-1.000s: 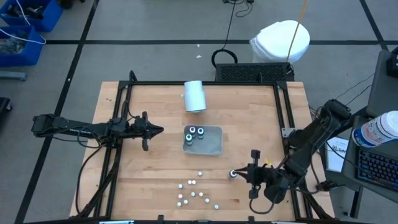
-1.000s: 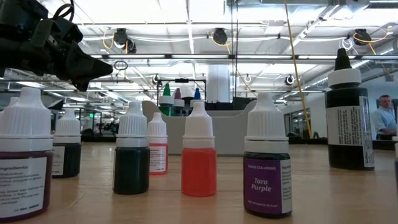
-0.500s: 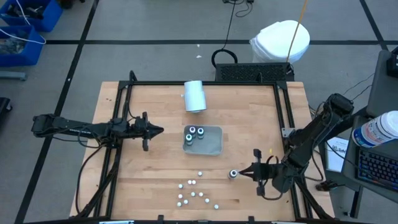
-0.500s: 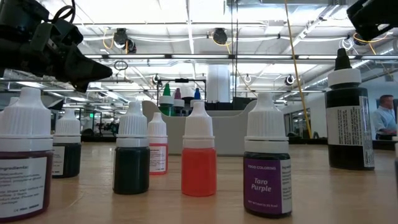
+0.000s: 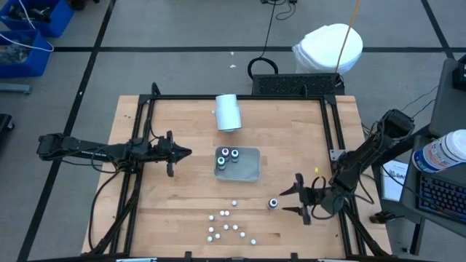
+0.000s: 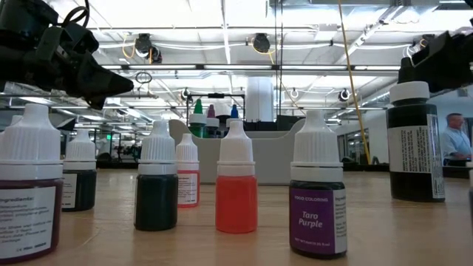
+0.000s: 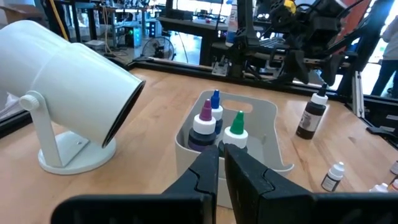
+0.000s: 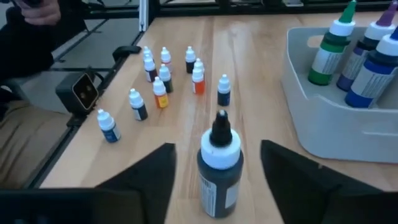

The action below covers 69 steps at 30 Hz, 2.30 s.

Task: Pick & Place food coloring
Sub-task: Put the black food coloring bottle into the gray bin

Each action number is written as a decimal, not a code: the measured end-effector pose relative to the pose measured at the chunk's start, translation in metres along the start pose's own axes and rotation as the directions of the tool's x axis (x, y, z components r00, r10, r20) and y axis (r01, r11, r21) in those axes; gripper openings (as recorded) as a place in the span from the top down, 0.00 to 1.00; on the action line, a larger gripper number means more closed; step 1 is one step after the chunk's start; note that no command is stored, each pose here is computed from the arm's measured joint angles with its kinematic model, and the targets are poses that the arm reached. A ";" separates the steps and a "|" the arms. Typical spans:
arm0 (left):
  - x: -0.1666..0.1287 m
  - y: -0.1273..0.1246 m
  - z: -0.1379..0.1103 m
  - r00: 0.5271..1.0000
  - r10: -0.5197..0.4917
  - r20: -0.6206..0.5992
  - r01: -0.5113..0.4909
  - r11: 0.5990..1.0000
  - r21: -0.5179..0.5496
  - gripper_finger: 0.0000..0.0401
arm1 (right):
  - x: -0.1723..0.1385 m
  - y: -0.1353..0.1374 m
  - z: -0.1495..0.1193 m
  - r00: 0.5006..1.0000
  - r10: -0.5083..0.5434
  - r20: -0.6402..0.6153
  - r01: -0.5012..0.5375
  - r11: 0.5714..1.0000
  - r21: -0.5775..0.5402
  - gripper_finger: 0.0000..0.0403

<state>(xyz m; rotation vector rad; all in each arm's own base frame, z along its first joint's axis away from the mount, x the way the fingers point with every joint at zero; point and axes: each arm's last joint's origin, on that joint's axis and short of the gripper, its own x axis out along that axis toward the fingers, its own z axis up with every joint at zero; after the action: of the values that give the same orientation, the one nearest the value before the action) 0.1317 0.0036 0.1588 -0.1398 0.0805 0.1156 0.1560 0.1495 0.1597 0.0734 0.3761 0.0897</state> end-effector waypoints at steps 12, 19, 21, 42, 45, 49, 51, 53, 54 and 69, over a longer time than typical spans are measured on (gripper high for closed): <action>0.000 0.000 0.000 1.000 0.000 0.001 0.000 1.000 0.001 0.91 | 0.012 -0.009 0.000 0.998 -0.042 0.039 0.043 0.999 -0.010 0.28; 0.000 0.000 0.000 1.000 0.000 0.001 0.000 1.000 0.002 0.91 | 0.018 -0.006 -0.001 0.996 -0.034 0.078 0.036 0.999 -0.029 0.30; 0.000 0.000 0.000 1.000 0.000 0.001 0.000 1.000 0.002 0.91 | 0.020 -0.006 -0.002 0.996 -0.039 0.077 0.042 0.998 -0.037 0.30; 0.000 0.000 0.000 1.000 -0.001 0.002 0.001 1.000 0.002 0.91 | 0.040 -0.007 -0.017 0.997 -0.052 0.054 0.053 0.999 -0.009 0.33; 0.000 0.000 0.000 1.000 -0.001 0.002 0.000 1.000 0.002 0.91 | 0.040 -0.008 -0.018 0.997 -0.056 0.049 0.057 0.998 -0.012 0.36; 0.000 0.000 0.000 1.000 -0.001 0.002 0.001 1.000 0.002 0.91 | 0.040 -0.008 -0.018 0.997 -0.056 0.048 0.057 0.998 -0.009 0.42; 0.000 0.000 0.000 1.000 -0.001 0.002 0.001 1.000 0.002 0.91 | 0.040 -0.008 -0.018 0.997 -0.056 0.048 0.056 0.998 -0.009 0.44; 0.000 0.000 0.000 1.000 -0.001 0.002 0.001 1.000 0.002 0.91 | 0.040 -0.008 -0.018 0.997 -0.056 0.049 0.056 0.998 -0.008 0.48; 0.000 0.000 0.000 1.000 -0.001 0.002 0.001 1.000 0.002 0.91 | 0.040 -0.008 -0.018 0.997 -0.055 0.049 0.056 0.998 -0.008 0.50; 0.000 0.000 0.001 1.000 -0.001 0.005 0.001 1.000 0.002 0.91 | 0.034 0.014 0.066 0.972 0.025 0.234 0.022 0.981 -0.194 0.97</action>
<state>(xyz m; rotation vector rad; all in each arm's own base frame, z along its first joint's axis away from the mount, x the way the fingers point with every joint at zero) 0.1317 0.0036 0.1593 -0.1377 0.0754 0.1148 0.2110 0.1628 0.2102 -0.1092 0.1283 0.1175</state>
